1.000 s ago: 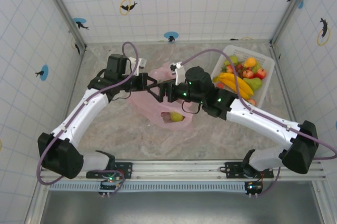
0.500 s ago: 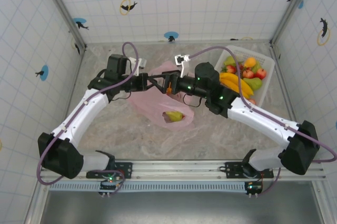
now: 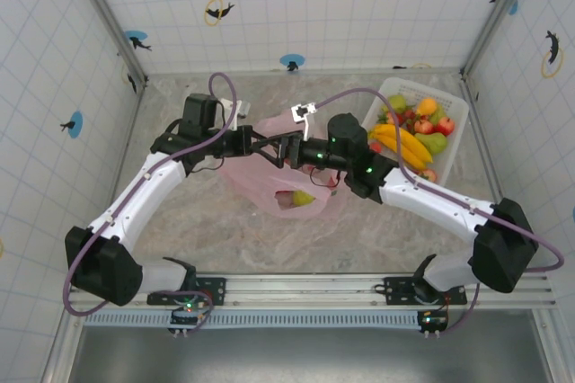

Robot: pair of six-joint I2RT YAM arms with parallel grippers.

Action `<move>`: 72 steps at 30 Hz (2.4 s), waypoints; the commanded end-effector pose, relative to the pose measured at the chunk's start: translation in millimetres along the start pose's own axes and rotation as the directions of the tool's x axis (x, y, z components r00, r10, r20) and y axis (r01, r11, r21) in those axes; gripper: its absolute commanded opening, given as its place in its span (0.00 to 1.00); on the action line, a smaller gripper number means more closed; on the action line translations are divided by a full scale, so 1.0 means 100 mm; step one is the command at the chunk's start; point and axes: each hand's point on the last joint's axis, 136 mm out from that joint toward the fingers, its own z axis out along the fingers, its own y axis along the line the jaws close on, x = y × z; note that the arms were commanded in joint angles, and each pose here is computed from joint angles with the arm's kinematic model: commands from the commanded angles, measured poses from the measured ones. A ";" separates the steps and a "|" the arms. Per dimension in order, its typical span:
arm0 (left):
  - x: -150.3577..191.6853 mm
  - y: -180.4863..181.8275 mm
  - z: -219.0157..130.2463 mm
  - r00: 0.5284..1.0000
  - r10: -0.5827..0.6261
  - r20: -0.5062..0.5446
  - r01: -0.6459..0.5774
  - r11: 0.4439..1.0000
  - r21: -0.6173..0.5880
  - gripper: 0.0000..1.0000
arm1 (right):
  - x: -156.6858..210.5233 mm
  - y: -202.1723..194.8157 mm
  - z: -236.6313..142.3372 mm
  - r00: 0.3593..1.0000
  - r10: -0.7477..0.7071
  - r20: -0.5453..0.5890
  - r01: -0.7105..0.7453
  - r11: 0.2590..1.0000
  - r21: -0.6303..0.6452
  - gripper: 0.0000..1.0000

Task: Place the fake fruits into the plastic bag and tie a complex knot

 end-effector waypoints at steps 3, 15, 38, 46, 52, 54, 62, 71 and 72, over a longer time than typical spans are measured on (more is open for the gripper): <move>-0.01 -0.01 -0.06 1.000 0.004 0.020 -0.004 1.000 0.000 0.00 | -0.21 0.25 0.00 0.998 -0.053 0.036 0.055 0.996 -0.066 0.90; -0.03 -0.03 -0.08 1.000 0.011 0.021 -0.011 1.000 -0.003 0.00 | -0.94 0.26 -0.97 0.964 -0.198 0.177 0.153 0.958 0.242 0.90; -0.08 -0.06 -0.11 0.999 0.027 0.023 -0.027 1.000 -0.011 0.00 | 0.19 -2.24 -3.64 0.955 0.279 -0.100 0.093 0.037 0.995 0.88; -0.06 -0.05 -0.12 0.999 0.028 0.021 -0.028 0.999 -0.017 0.00 | 0.37 -2.48 -3.60 0.902 0.412 -0.131 0.132 0.025 0.991 0.85; -0.05 -0.05 -0.12 0.999 0.029 0.020 -0.029 0.999 -0.017 0.00 | 0.55 -2.67 -3.56 0.871 0.475 -0.128 0.129 0.031 0.991 0.84; -0.04 -0.04 -0.12 1.000 0.026 0.017 -0.026 1.000 -0.018 0.00 | 0.59 -2.72 -3.55 0.862 0.490 -0.128 0.130 0.032 0.991 0.84; -0.03 -0.02 -0.11 1.000 0.023 0.015 -0.023 0.999 -0.023 0.00 | 0.77 -2.91 -3.54 0.833 0.540 -0.121 0.118 0.039 0.992 0.81; -0.03 -0.01 -0.10 1.000 0.019 0.012 -0.019 1.000 -0.025 0.00 | 0.98 -3.11 -3.53 0.797 0.593 -0.114 0.106 0.048 0.993 0.74; -0.02 -0.01 -0.10 1.000 0.019 0.012 -0.018 0.999 -0.026 0.00 | 0.99 -3.12 -3.52 0.795 0.595 -0.115 0.103 0.054 0.993 0.73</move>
